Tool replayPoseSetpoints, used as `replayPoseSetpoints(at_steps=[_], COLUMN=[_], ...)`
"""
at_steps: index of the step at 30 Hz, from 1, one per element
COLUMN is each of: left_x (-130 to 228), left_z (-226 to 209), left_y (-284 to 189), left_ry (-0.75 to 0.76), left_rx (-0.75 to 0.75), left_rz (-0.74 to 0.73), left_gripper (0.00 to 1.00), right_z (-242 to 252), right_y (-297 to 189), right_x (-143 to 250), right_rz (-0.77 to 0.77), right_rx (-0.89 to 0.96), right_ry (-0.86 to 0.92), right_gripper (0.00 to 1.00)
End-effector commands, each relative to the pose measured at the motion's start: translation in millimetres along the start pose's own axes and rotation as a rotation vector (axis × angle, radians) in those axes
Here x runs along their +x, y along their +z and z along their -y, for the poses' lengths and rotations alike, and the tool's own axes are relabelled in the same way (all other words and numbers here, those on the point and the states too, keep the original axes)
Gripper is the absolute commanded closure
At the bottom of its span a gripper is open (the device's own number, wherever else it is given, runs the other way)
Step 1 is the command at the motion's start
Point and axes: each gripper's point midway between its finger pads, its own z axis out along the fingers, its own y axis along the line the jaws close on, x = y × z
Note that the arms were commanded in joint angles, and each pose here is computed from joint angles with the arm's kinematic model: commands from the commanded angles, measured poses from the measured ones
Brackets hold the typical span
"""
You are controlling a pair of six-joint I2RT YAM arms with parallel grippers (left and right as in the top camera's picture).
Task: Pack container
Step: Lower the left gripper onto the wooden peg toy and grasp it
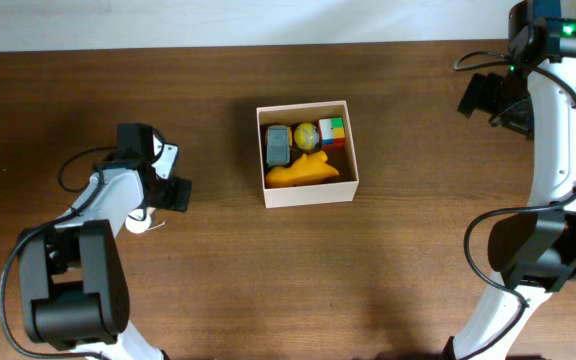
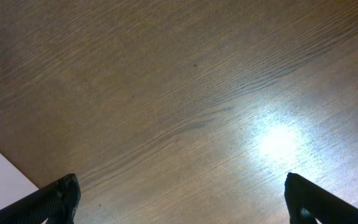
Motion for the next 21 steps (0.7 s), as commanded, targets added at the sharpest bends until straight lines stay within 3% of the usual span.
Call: replayPoseSetpoints(at_steps=[1, 3, 5, 7, 16, 21], left_x=[4, 4, 4, 6, 13, 21], left_z=[3, 3, 3, 4, 6, 8], left_y=[-1, -1, -1, -1, -1, -2], left_ry=[0.024, 0.021, 0.012, 0.012, -0.009, -0.122], left_rx=[0.013, 0.013, 0.014, 0.016, 0.025, 0.03], left_rz=[0.005, 0.005, 0.003, -0.002, -0.032, -0.065], left_gripper=[0.11, 0.27, 0.51, 0.68, 0.69, 0.72], right_z=[3, 3, 3, 3, 3, 3], right_y=[-15, -15, -15, -15, -15, -15], right_x=[-3, -3, -3, -3, -3, -3], right_rz=[0.041, 0.041, 0.041, 0.041, 0.041, 0.041], right_rx=[-0.013, -0.013, -0.013, -0.013, -0.013, -0.013], right_ry=[0.021, 0.021, 0.021, 0.021, 0.021, 0.021], right_gripper=[0.01, 0.01, 0.01, 0.01, 0.01, 0.01])
